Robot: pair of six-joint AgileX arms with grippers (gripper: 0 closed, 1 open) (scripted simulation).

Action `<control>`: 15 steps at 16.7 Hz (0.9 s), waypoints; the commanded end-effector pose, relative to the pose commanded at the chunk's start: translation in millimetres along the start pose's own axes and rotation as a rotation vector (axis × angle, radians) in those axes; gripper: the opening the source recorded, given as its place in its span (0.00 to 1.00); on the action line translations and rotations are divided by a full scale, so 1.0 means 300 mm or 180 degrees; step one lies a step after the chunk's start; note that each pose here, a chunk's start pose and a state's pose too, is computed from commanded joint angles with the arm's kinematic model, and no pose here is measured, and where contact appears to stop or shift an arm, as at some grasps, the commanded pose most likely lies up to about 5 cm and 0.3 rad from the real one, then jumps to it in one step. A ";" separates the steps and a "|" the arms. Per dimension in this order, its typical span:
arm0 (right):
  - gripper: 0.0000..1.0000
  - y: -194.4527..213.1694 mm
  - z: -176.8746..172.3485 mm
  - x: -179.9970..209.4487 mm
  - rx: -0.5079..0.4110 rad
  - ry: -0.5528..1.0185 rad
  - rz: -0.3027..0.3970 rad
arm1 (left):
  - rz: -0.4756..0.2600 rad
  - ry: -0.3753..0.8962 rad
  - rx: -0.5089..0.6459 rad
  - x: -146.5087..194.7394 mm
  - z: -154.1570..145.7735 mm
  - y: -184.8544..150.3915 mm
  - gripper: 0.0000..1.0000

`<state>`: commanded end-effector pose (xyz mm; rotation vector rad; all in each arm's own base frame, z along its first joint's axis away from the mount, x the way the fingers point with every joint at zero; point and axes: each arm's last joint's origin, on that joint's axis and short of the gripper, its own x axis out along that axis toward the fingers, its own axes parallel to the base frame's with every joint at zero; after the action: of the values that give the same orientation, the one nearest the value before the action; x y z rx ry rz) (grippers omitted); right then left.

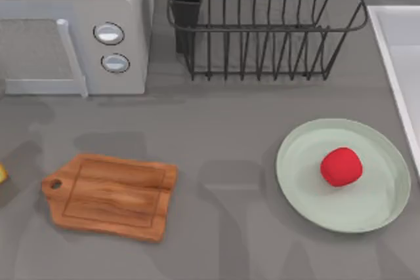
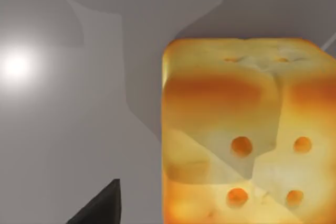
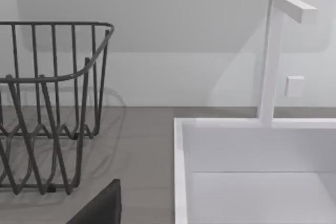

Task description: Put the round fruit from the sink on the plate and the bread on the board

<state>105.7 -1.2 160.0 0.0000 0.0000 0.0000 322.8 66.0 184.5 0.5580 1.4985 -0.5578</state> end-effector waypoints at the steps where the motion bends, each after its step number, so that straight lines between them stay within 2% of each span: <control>1: 1.00 0.000 0.000 0.000 0.0000 0.0000 0.0000 | 0.0007 -0.0005 0.0013 -0.001 0.003 -0.005 1.00; 4: 1.00 0.000 0.000 0.000 0.0000 0.0000 0.0000 | 0.0003 -0.0003 0.0004 0.015 -0.012 -0.010 1.00; 8: 1.00 0.000 0.000 0.000 0.0000 0.0000 0.0000 | -0.0007 0.0005 -0.0001 0.095 -0.035 -0.018 1.00; 12: 1.00 0.000 0.000 0.000 0.0000 0.0000 0.0000 | -0.0015 0.0012 0.0000 0.202 -0.018 -0.009 1.00; 15: 1.00 0.000 0.000 0.000 0.0000 0.0000 0.0000 | 0.0000 0.0000 0.0000 0.233 0.000 0.000 1.00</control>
<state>105.7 -1.2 160.0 0.0000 0.0000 0.0000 322.8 66.0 114.5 0.5580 1.4985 -0.5578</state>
